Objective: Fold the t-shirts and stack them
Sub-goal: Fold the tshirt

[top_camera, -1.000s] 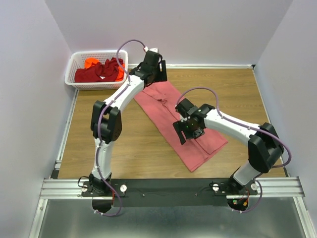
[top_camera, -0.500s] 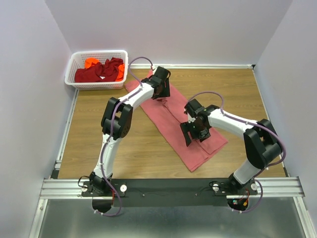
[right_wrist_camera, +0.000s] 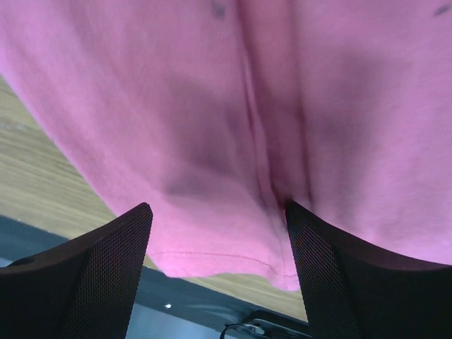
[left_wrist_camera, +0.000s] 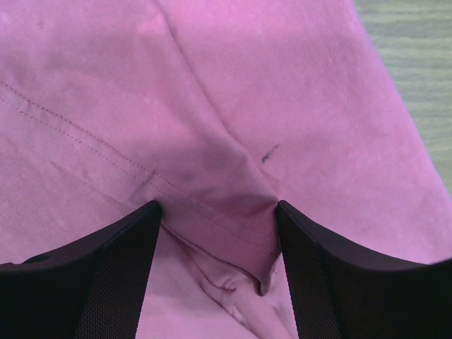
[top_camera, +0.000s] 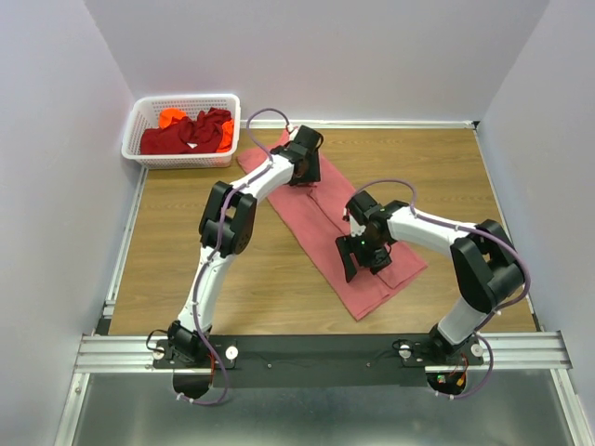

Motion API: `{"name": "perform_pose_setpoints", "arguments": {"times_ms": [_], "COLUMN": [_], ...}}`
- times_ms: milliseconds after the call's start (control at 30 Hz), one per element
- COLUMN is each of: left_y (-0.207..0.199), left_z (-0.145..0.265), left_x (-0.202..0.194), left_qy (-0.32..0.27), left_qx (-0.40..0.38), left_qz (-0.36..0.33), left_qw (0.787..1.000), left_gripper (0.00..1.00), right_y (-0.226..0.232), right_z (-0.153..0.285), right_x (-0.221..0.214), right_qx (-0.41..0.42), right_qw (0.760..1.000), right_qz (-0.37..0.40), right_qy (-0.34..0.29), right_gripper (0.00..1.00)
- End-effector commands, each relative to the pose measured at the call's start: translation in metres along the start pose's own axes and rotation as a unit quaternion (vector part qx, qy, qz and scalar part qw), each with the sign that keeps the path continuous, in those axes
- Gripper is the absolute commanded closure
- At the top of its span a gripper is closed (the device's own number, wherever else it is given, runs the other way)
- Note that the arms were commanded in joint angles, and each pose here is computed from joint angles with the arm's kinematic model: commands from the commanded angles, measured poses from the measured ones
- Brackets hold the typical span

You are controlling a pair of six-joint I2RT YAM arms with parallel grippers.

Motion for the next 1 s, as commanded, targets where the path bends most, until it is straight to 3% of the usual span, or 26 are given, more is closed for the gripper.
{"name": "perform_pose_setpoints", "arguments": {"times_ms": [0, 200, 367, 667, 967], "left_y": [0.005, -0.01, -0.033, -0.049, -0.042], "left_z": [-0.027, -0.042, -0.043, -0.036, 0.068], "left_x": [-0.022, -0.016, 0.01, 0.039, 0.135], "left_qy": [0.048, 0.048, 0.003, -0.07, -0.191], "left_qx": [0.009, -0.046, -0.119, -0.18, -0.224], "left_qz": [-0.018, -0.064, -0.115, -0.146, -0.088], "left_qw": [0.999, 0.996, 0.986, 0.97, 0.952], "left_gripper": [0.25, 0.24, 0.21, 0.17, 0.08], "right_y": [0.012, 0.055, 0.093, 0.105, 0.1], "right_z": [-0.009, -0.022, -0.039, -0.039, 0.034], "right_x": [-0.008, -0.007, 0.016, 0.054, 0.062], "right_qx": [0.048, 0.105, 0.121, 0.11, 0.059], "right_qw": [0.999, 0.994, 0.991, 0.992, 0.989], "right_qz": [-0.008, 0.015, 0.049, 0.054, 0.041], "right_qy": [0.017, 0.021, 0.013, -0.026, -0.127], "right_gripper": [0.16, 0.16, 0.16, 0.16, 0.13]}}
Point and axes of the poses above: each gripper's point midway between its finger pads, its own z axis back along the fingers, its own y axis along the line the jaws close on, x = y × z, the point moved 8 cm from there along z, back along the fingers, and after that the axes turned 6 degrees about z, right-handed, at the moved point
